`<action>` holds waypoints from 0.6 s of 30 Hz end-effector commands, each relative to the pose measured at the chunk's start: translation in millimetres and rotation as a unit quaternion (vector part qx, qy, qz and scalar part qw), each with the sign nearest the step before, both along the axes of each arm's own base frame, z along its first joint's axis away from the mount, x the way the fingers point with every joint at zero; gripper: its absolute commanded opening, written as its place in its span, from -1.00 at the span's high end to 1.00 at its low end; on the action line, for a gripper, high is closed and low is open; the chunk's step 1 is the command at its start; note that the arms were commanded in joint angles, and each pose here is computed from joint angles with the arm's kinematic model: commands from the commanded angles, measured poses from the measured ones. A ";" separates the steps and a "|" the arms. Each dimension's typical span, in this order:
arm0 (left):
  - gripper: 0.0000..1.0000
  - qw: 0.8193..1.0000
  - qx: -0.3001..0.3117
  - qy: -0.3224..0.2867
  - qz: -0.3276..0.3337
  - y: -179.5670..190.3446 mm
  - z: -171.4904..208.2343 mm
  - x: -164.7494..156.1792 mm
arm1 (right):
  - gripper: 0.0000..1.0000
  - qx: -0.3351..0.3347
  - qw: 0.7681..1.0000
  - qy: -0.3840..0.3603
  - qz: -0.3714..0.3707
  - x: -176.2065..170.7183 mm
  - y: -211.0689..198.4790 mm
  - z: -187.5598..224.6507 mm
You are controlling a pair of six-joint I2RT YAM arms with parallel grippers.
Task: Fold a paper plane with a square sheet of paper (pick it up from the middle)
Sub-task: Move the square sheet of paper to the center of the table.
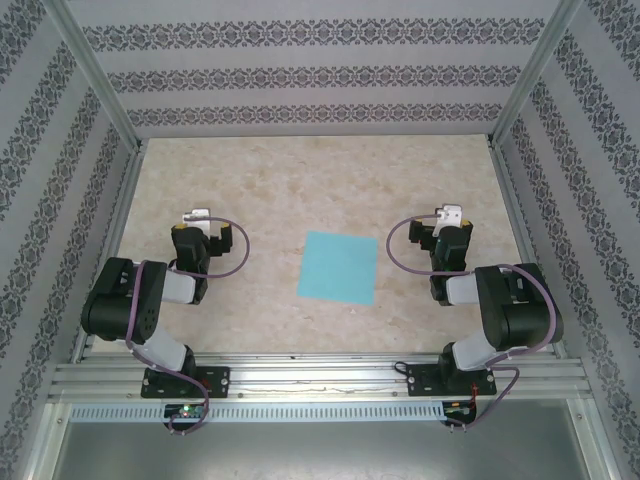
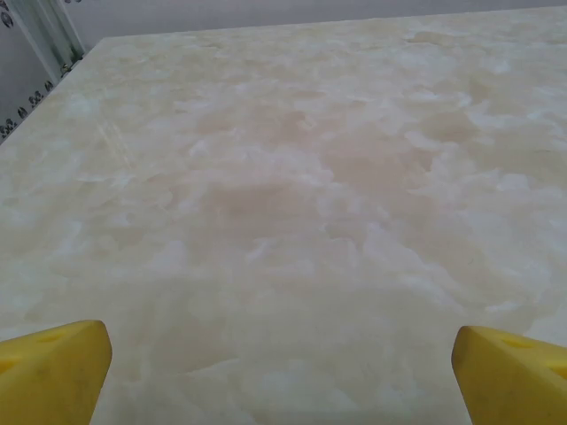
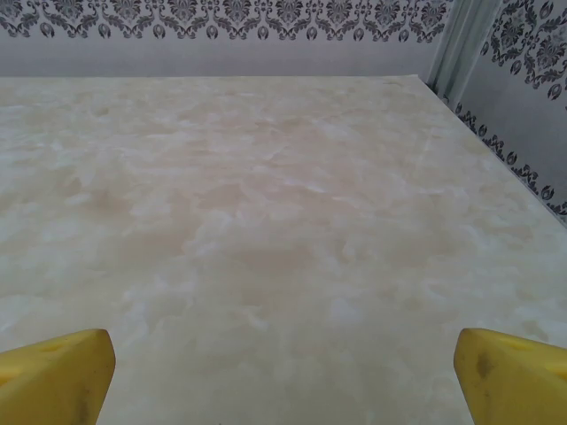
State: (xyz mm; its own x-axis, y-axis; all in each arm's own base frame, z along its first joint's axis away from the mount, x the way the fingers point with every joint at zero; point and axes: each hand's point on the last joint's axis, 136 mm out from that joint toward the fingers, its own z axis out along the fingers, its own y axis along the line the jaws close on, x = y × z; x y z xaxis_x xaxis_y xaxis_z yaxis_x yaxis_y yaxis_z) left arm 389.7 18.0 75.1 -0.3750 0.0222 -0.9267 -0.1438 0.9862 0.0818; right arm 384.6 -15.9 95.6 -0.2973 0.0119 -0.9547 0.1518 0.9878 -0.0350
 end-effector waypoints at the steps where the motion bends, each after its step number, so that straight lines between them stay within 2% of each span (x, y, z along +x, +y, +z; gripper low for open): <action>1: -0.99 0.999 -0.007 -0.033 0.013 5.8 15.8 6.7 | -0.96 0.008 1.000 -0.018 -0.002 6.4 1.6 9.4; 18: -0.99 0.999 -0.006 -0.032 0.012 5.8 15.2 6.2 | -0.96 0.012 1.000 -0.017 0.001 6.2 1.1 8.8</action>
